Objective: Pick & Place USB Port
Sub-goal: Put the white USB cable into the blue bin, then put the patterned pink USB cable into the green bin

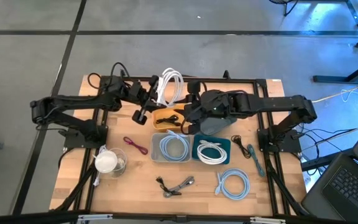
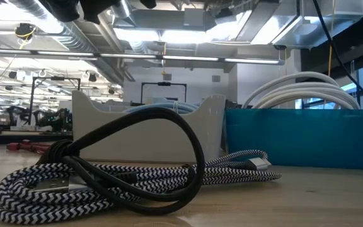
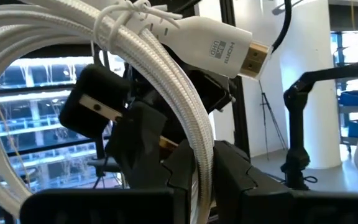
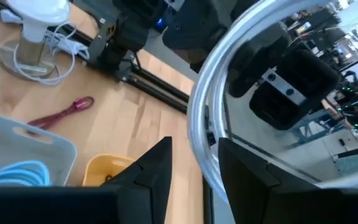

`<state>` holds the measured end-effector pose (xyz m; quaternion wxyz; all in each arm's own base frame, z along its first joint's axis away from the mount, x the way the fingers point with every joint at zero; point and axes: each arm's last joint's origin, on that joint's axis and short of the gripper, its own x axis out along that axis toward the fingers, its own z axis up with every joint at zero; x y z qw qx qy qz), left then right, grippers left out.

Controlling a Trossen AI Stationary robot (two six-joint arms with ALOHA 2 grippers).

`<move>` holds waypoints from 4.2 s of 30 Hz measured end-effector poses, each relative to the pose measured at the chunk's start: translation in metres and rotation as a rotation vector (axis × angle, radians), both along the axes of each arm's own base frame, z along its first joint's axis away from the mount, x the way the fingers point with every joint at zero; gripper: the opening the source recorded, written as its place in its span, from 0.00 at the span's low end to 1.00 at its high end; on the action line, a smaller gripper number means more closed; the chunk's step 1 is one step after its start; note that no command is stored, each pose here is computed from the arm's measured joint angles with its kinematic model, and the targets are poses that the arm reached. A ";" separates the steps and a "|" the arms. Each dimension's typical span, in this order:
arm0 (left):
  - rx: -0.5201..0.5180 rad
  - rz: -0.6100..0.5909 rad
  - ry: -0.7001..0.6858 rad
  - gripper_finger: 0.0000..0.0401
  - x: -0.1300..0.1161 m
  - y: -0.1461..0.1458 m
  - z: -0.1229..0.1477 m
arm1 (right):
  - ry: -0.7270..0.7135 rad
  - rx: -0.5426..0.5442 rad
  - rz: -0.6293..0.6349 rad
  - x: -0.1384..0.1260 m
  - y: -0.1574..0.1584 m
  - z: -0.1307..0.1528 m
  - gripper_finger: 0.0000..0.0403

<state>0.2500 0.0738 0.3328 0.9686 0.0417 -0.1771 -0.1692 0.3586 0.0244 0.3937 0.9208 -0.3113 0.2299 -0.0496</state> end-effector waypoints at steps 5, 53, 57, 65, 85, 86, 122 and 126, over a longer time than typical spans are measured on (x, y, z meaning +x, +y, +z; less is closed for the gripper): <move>-0.005 -0.004 0.014 0.07 0.003 0.000 -0.003 | -0.032 0.000 0.002 0.003 0.000 0.001 0.33; -0.099 0.067 0.072 0.67 -0.016 0.019 0.015 | 0.766 0.856 -0.208 -0.085 0.058 -0.030 0.08; -0.101 0.063 0.073 0.67 -0.015 0.018 0.015 | 0.852 0.991 -0.152 -0.087 0.064 -0.029 0.08; -0.103 0.062 0.074 0.67 -0.015 0.018 0.014 | 0.902 1.108 -0.098 -0.078 0.055 -0.047 0.08; -0.085 0.017 0.087 0.66 -0.015 0.017 0.014 | 0.968 1.349 -0.009 -0.072 0.015 -0.165 0.08; -0.085 0.016 0.087 0.66 -0.015 0.017 0.014 | 0.961 1.350 -0.010 -0.073 0.013 -0.170 0.08; -0.111 -0.173 0.128 0.66 -0.023 0.009 0.020 | 0.785 0.838 -0.629 -0.093 0.006 -0.097 0.49; -0.123 -0.337 0.234 0.66 -0.031 -0.001 0.021 | 0.691 0.735 -0.680 -0.110 0.019 -0.067 0.49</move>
